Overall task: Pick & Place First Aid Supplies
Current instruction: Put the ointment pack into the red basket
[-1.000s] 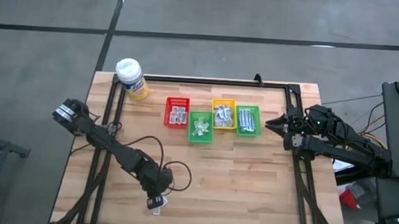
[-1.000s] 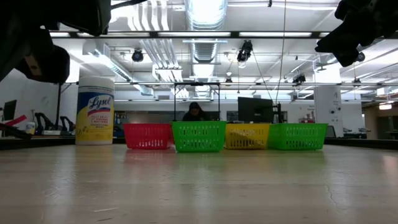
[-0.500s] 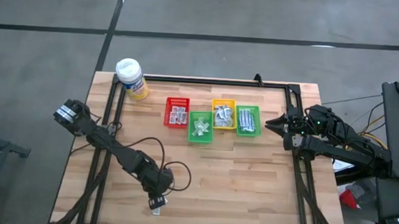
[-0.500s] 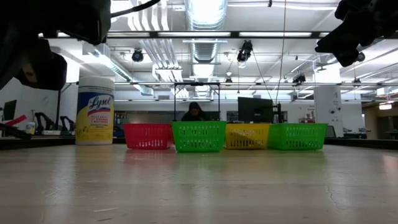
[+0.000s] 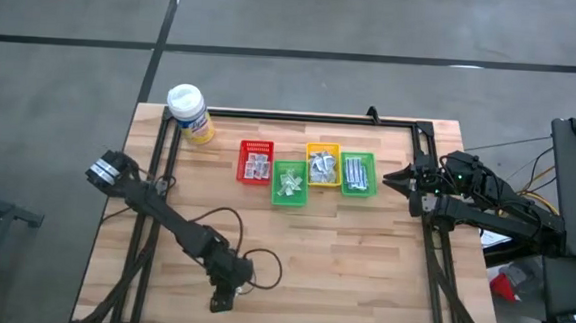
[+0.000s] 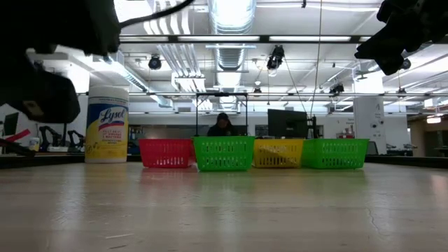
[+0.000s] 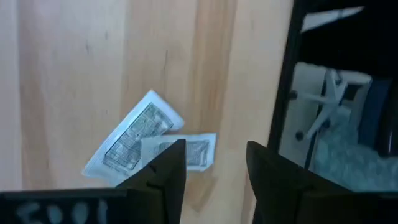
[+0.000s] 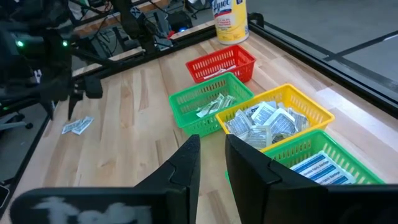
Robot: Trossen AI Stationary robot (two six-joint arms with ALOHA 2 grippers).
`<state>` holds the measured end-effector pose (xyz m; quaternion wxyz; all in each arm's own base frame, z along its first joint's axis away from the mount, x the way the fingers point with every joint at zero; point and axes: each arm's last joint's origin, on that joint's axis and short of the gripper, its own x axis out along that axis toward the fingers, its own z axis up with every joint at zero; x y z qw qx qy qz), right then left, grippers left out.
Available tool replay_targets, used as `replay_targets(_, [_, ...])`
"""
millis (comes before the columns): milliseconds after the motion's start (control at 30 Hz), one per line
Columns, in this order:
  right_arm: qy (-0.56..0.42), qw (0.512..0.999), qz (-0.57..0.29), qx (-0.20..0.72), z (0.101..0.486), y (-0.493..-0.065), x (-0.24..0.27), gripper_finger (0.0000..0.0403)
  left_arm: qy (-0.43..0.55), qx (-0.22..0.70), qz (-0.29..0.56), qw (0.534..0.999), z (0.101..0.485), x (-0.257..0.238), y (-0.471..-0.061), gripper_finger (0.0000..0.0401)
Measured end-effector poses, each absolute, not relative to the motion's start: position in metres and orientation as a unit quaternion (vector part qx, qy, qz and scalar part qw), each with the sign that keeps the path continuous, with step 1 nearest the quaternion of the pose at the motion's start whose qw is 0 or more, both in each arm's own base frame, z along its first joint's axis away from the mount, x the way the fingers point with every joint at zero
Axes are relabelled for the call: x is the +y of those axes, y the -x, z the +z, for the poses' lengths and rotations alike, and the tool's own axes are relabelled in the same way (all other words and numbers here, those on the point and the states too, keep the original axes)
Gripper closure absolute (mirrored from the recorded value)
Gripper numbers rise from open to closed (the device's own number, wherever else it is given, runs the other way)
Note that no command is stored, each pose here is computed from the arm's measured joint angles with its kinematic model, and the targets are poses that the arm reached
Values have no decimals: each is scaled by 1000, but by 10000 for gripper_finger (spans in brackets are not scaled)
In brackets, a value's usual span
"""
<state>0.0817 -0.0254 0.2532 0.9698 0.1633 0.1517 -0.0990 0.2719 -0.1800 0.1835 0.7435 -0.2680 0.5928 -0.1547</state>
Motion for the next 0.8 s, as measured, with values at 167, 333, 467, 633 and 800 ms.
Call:
replay_targets(167, [-163,970,-99,152,253,-82,-25,335,250,609,-165,734,172,-182,-273,241])
replay_targets(333, [-163,970,-99,152,253,-82,-25,327,249,616,-159,730,168,-182,-273,242])
replay_targets(467, [-163,970,-99,152,253,-82,-25,321,262,627,-141,720,168,-181,-272,242])
replay_targets(633, [-163,970,-99,152,253,-82,-25,317,276,642,-125,704,170,-179,-268,242])
replay_targets(800, [-162,970,-99,152,253,-82,-25,318,261,651,-102,706,169,-175,-265,242])
